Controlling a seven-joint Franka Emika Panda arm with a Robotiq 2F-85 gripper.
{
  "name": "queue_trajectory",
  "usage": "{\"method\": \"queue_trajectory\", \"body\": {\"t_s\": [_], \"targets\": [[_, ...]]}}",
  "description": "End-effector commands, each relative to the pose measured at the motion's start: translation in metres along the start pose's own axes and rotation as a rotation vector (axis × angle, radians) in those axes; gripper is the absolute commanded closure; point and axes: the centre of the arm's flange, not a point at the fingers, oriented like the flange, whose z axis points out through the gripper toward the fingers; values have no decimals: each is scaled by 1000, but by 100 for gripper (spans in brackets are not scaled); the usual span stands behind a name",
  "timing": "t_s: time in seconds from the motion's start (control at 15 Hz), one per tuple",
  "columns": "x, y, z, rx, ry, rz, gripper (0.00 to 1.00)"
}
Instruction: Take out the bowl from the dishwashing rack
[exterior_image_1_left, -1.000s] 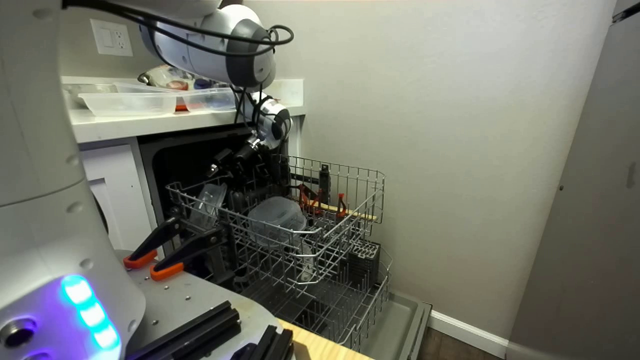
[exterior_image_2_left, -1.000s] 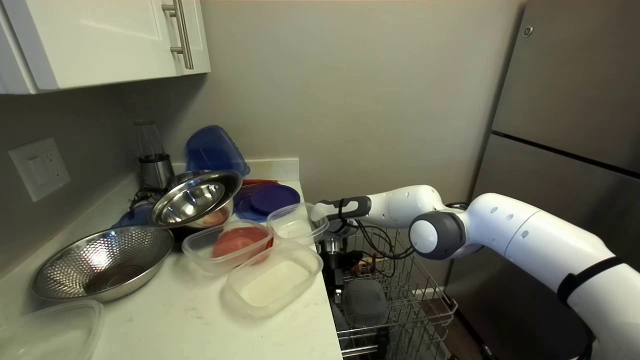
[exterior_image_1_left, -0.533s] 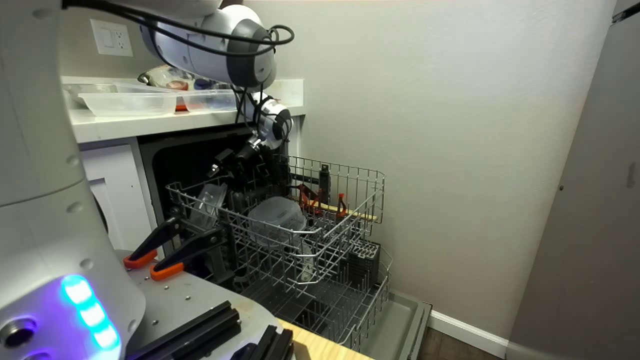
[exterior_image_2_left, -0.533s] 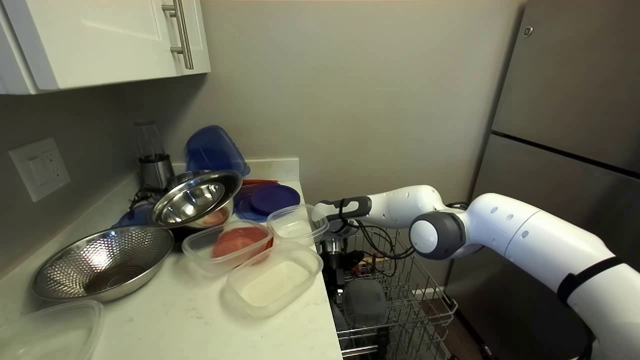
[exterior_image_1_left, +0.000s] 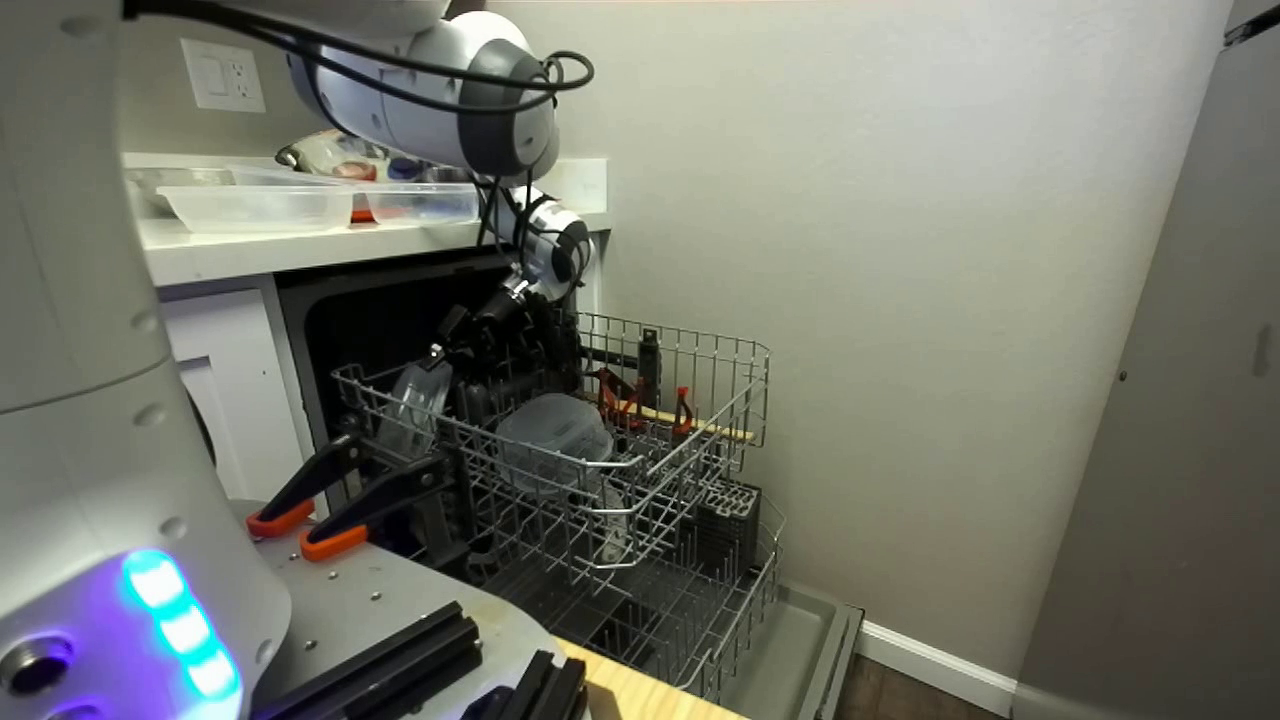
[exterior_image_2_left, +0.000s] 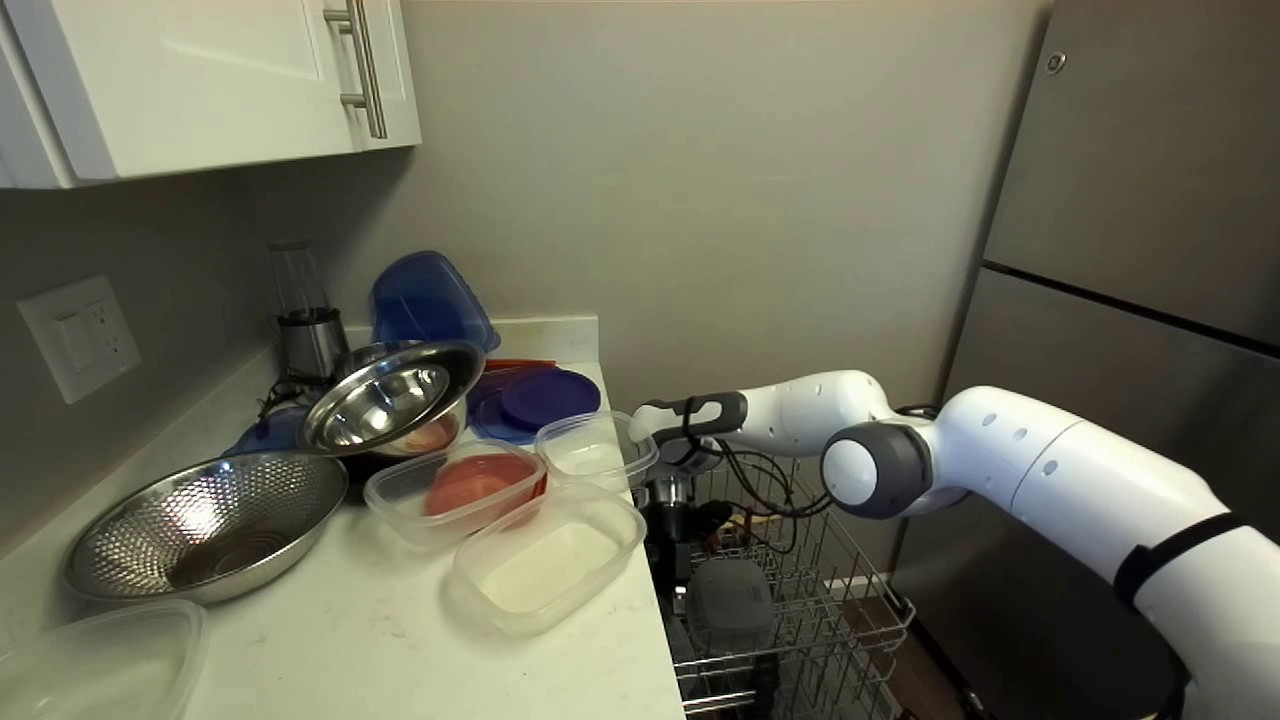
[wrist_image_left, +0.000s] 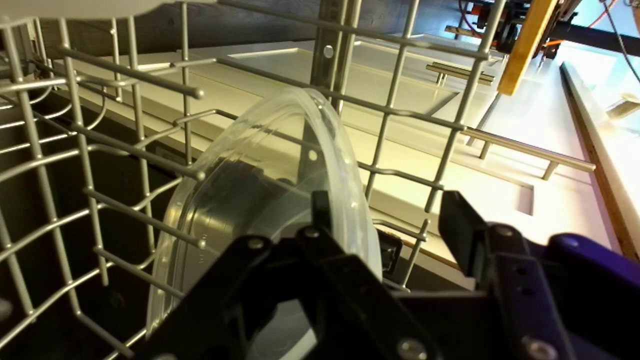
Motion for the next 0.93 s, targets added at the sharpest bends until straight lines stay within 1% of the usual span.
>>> {"method": "queue_trajectory", "body": {"t_s": [0.0, 0.07, 0.27, 0.4, 0.53, 0.6, 0.67, 0.87], "targets": [[1, 16, -7, 12, 40, 13, 72], [1, 16, -8, 16, 50, 14, 80], [2, 18, -8, 34, 83, 25, 96], [2, 19, -9, 40, 96, 25, 99], [1, 19, -10, 44, 105, 25, 96], [0, 19, -10, 45, 109, 25, 99], [-1, 19, -11, 45, 113, 25, 97], [-6, 17, -15, 41, 133, 26, 97]]}}
